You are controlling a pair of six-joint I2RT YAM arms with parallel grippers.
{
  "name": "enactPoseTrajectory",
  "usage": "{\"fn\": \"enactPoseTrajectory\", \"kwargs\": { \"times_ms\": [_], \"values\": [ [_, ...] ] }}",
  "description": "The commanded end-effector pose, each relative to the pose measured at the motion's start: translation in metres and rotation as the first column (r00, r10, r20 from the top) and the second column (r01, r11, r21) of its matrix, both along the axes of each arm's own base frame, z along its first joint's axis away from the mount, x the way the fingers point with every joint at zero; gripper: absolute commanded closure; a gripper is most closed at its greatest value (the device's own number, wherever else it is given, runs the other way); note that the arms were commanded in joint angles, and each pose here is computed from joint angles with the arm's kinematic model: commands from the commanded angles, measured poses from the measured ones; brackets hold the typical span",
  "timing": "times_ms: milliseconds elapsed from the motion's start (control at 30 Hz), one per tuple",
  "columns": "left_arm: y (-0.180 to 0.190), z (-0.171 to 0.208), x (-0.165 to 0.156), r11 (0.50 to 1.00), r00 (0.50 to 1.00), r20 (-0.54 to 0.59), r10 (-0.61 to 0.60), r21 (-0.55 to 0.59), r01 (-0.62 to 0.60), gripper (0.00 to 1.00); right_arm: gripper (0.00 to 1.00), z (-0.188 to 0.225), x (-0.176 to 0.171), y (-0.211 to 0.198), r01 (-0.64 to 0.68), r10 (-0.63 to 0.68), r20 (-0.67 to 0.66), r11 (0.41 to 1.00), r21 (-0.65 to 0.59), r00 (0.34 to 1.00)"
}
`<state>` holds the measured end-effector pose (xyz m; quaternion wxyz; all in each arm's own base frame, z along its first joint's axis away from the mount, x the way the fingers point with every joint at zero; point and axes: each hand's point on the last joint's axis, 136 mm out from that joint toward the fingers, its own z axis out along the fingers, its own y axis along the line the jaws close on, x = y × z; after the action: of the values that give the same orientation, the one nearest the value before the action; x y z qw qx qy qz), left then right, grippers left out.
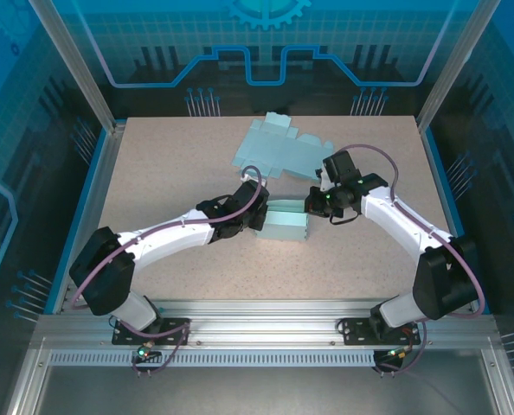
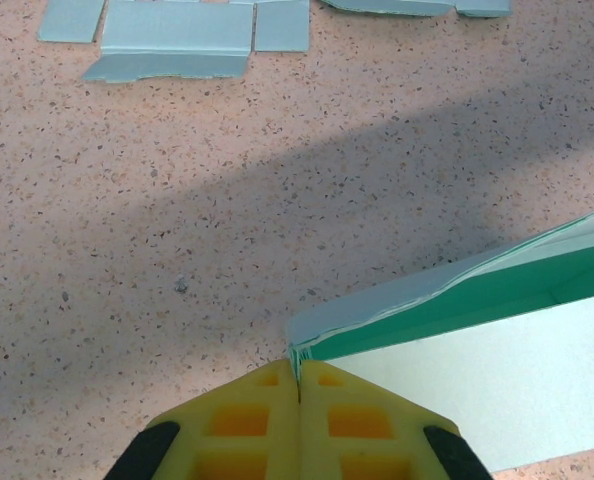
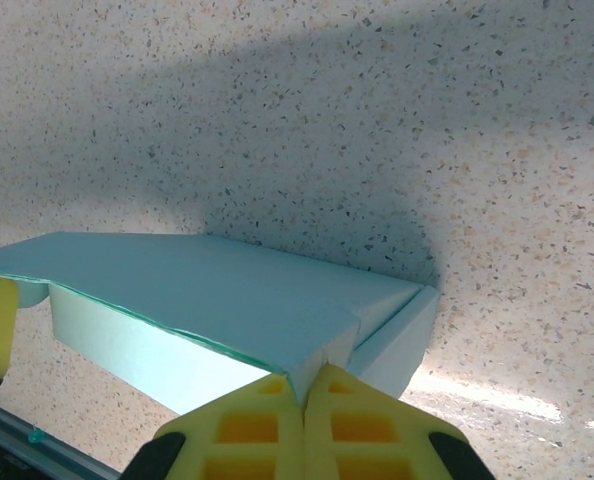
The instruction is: Fold the paper box
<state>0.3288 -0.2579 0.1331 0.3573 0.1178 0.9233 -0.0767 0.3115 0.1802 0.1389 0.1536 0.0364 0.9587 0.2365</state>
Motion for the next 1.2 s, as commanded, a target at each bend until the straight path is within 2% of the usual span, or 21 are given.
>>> {"fn": "enactPoseTrajectory", "kwargs": {
  "times_ms": [0, 233, 700, 1167],
  "values": [
    [-0.048, 0.002, -0.015, 0.985, 0.988, -0.024, -0.15, -0.094, 0.147, 1.0, 0.96, 0.028, -0.003, 0.033, -0.134, 0.123, 0.093, 0.984, 0.119, 0.988],
    [-0.044, 0.006, -0.013, 0.988, 0.991, -0.014, -0.131, -0.088, 0.129, 1.0, 0.98, -0.002, -0.015, 0.023, -0.147, 0.145, 0.061, 0.989, 0.023, 0.988],
    [-0.038, -0.014, -0.019, 0.99, 0.993, -0.064, -0.096, -0.106, 0.089, 1.0, 1.0, -0.023, -0.023, 0.019, -0.172, 0.185, 0.087, 0.975, -0.141, 0.979],
    [-0.032, -0.036, -0.031, 0.989, 0.986, -0.148, -0.08, -0.136, 0.06, 1.0, 1.0, -0.034, -0.026, 0.021, -0.178, 0.196, 0.087, 0.967, -0.183, 0.977]
  ]
}}
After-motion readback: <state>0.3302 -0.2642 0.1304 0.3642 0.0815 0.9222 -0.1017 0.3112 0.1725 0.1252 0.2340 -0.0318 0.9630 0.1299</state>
